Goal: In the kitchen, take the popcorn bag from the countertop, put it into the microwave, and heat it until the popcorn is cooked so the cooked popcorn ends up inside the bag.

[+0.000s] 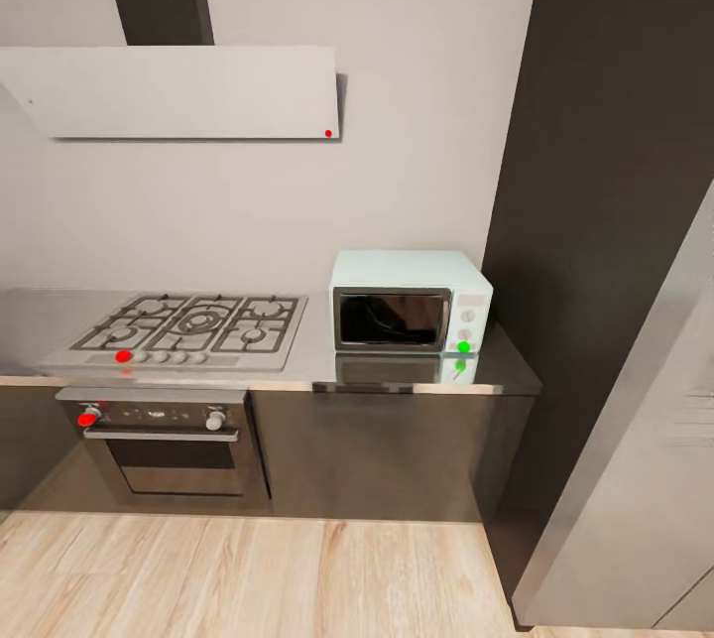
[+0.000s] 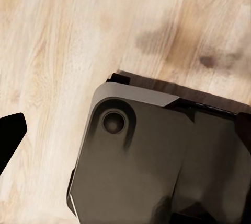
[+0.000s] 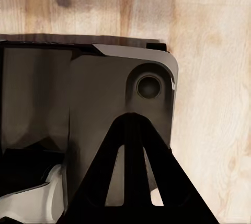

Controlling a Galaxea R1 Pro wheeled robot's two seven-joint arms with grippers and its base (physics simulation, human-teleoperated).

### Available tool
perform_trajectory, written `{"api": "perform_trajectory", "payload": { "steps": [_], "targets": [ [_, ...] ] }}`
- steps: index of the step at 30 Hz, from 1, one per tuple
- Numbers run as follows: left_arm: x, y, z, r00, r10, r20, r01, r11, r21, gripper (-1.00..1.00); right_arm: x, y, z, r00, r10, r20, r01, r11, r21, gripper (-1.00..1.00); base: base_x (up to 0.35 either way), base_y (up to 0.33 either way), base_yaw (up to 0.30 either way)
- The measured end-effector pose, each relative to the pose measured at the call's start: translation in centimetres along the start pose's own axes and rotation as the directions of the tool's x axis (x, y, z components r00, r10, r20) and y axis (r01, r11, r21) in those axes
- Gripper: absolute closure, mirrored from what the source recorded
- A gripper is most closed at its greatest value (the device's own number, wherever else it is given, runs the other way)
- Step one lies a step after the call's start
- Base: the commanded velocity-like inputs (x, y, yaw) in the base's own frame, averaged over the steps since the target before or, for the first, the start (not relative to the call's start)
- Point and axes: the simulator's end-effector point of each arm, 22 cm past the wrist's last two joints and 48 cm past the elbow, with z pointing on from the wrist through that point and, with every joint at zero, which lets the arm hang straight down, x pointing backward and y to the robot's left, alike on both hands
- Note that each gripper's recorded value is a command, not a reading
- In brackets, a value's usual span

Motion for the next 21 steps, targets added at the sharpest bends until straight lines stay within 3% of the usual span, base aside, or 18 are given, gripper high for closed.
{"api": "perform_trajectory", "payload": {
  "steps": [13,14,16,17,18,21],
  "targets": [
    [-0.4,0.8,0.1,1.0,0.004,0.008,-0.004,1.0,-0.011,-1.0,0.2,0.2,0.0,1.0,0.001,-0.005,-0.001,1.0,-0.007,1.0,0.0,0.0,0.0],
    [-0.6,1.2,0.1,1.0,0.012,0.011,-0.012,1.0,-0.017,-1.0,0.7,-4.0,-0.8,0.995,0.069,0.076,-0.074,0.995,0.06,1.0,0.0,0.0,0.0],
    [-2.5,8.0,0.5,0.999,0.023,0.036,-0.019,0.994,-0.103,-1.0,0.8,-4.5,-0.9,0.995,0.068,0.076,-0.073,0.995,0.067,1.0,0.0,0.0,0.0],
    [-2.4,7.9,0.5,0.999,0.025,0.036,-0.022,0.995,-0.102,-1.0,0.9,-4.3,-0.8,0.995,0.066,0.074,-0.07,0.996,0.063,1.0,0.0,0.0,0.0],
    [-2.5,7.9,0.5,0.999,0.025,0.036,-0.021,0.995,-0.102,-1.0,1.0,-4.0,-0.8,0.997,0.045,0.068,-0.049,0.997,0.058,1.0,0.0,0.0,0.0],
    [-2.5,7.9,0.5,0.999,0.025,0.036,-0.021,0.995,-0.102,-1.0,1.6,-2.1,-0.6,0.988,-0.152,0.035,0.152,0.988,0.014,1.0,0.0,0.0,0.0]
  ]
}}
